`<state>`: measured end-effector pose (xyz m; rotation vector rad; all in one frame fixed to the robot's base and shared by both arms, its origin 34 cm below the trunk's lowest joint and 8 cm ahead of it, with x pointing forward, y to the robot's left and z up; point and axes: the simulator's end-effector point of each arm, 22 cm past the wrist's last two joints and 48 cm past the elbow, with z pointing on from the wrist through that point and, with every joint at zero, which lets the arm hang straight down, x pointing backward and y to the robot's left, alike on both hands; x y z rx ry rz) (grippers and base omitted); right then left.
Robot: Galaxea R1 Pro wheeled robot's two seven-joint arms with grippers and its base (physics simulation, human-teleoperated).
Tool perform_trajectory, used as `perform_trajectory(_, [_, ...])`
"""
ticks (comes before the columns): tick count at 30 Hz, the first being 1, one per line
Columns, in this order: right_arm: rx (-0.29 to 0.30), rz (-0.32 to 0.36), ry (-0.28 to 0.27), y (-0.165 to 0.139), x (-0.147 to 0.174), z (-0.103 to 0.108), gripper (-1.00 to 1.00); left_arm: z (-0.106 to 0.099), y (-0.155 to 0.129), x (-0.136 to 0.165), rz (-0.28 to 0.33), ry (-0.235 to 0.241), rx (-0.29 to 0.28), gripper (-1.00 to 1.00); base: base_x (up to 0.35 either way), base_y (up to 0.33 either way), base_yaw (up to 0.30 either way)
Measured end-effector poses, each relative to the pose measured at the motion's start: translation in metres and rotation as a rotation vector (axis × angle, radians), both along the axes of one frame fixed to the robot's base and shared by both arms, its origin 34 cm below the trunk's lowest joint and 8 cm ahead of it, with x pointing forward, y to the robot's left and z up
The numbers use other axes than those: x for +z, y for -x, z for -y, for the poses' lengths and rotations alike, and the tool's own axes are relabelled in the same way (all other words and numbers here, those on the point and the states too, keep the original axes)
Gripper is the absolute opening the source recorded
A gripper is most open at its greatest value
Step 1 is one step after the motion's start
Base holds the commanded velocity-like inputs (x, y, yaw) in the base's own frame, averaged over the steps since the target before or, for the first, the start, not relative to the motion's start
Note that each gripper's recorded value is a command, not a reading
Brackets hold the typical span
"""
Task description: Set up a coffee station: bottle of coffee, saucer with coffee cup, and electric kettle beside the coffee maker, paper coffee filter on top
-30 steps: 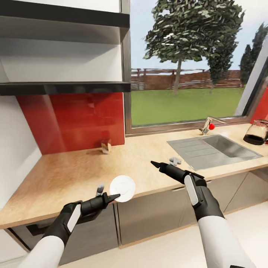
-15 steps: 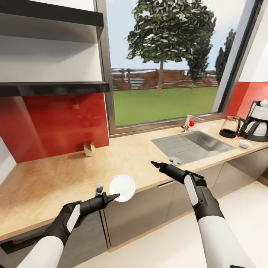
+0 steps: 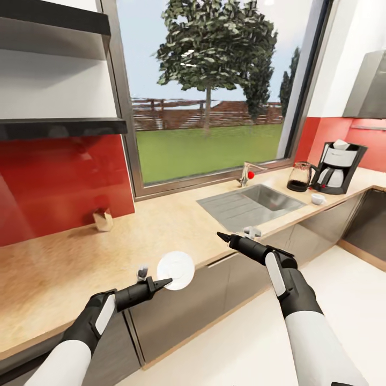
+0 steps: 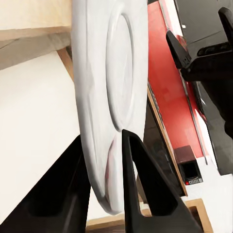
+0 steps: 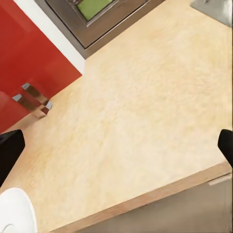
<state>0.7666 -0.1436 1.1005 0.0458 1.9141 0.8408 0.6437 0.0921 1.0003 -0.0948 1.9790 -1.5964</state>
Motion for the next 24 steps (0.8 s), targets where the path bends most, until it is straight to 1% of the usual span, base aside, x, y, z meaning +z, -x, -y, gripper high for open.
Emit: perform_trajectory(24, [0.000, -0.001, 0.000, 0.0002, -0.0005, 0.0000, 1.00, -0.0001, -0.0001, -0.0002, 0.000, -0.001, 0.001, -1.00, 0.000, 0.000, -0.274])
